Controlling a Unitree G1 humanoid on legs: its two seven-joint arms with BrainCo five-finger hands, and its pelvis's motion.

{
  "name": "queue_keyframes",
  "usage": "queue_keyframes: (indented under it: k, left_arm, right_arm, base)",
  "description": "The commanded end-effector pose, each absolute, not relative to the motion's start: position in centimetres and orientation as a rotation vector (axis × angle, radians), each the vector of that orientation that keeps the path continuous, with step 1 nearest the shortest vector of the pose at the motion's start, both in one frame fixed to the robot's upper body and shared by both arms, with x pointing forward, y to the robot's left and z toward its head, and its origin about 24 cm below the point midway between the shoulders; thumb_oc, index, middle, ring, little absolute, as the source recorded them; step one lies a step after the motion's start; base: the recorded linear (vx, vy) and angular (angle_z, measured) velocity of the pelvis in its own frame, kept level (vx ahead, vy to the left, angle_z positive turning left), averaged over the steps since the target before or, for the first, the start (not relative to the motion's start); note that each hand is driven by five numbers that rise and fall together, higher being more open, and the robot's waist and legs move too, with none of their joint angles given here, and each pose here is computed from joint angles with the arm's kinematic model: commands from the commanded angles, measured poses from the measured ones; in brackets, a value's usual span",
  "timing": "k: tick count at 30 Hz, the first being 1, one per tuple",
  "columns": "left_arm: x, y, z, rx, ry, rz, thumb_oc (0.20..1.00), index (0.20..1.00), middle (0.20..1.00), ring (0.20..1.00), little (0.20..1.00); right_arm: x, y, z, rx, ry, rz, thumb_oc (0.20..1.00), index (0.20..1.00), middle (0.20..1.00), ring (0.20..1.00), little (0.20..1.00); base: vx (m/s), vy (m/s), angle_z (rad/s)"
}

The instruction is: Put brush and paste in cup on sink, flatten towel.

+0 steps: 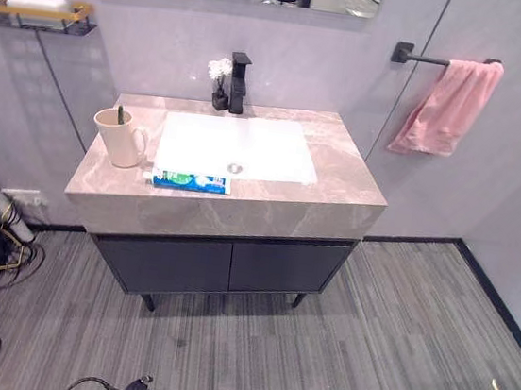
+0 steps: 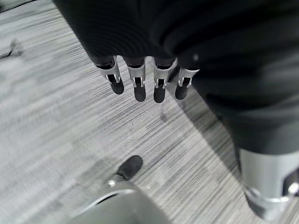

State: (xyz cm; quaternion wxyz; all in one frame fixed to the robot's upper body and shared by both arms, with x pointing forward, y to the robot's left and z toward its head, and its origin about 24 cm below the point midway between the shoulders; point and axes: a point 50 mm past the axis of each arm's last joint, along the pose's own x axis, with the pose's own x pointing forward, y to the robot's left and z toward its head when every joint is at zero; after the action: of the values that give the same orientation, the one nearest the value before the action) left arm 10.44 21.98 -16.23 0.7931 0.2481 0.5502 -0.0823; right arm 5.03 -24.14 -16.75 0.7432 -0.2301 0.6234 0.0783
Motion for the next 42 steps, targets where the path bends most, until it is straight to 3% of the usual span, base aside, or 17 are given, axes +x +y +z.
queue_keyframes:
  k: [1,10,19,29,42]
  left_arm:
    - [11.8,22.3,-15.7,0.552,1.120,-0.187,1.000,1.000,1.000,1.000,1.000]
    - [9.7,22.9,-16.2,0.578,1.204,-0.212,1.000,1.000,1.000,1.000,1.000]
    - [7.2,23.5,-16.6,0.568,1.284,-0.204,1.000,1.000,1.000,1.000,1.000]
    - [9.5,22.1,-16.4,0.571,1.200,-0.225,1.000,1.000,1.000,1.000,1.000]
    - [10.9,21.5,-16.1,0.626,1.124,-0.274,1.000,1.000,1.000,1.000,1.000]
  right_arm:
    - [8.5,-25.2,-15.9,-0.556,1.278,0.158,1.000,1.000,1.000,1.000,1.000]
    - [9.2,-24.4,-15.8,-0.516,1.220,0.148,1.000,1.000,1.000,1.000,1.000]
    - [8.4,-23.9,-16.2,-0.521,1.242,0.178,1.000,1.000,1.000,1.000,1.000]
    - [6.9,-26.3,-15.9,-0.535,1.315,0.084,1.000,1.000,1.000,1.000,1.000]
    - [6.6,-25.4,-16.2,-0.576,1.312,0.163,1.000,1.000,1.000,1.000,1.000]
  base:
    - [0.11,0.162,-0.02]
    - [0.13,0.156,0.02]
    - [0.21,-0.148,-0.04]
    - [0.17,-0.179,0.30]
    - [0.09,-0.084,0.09]
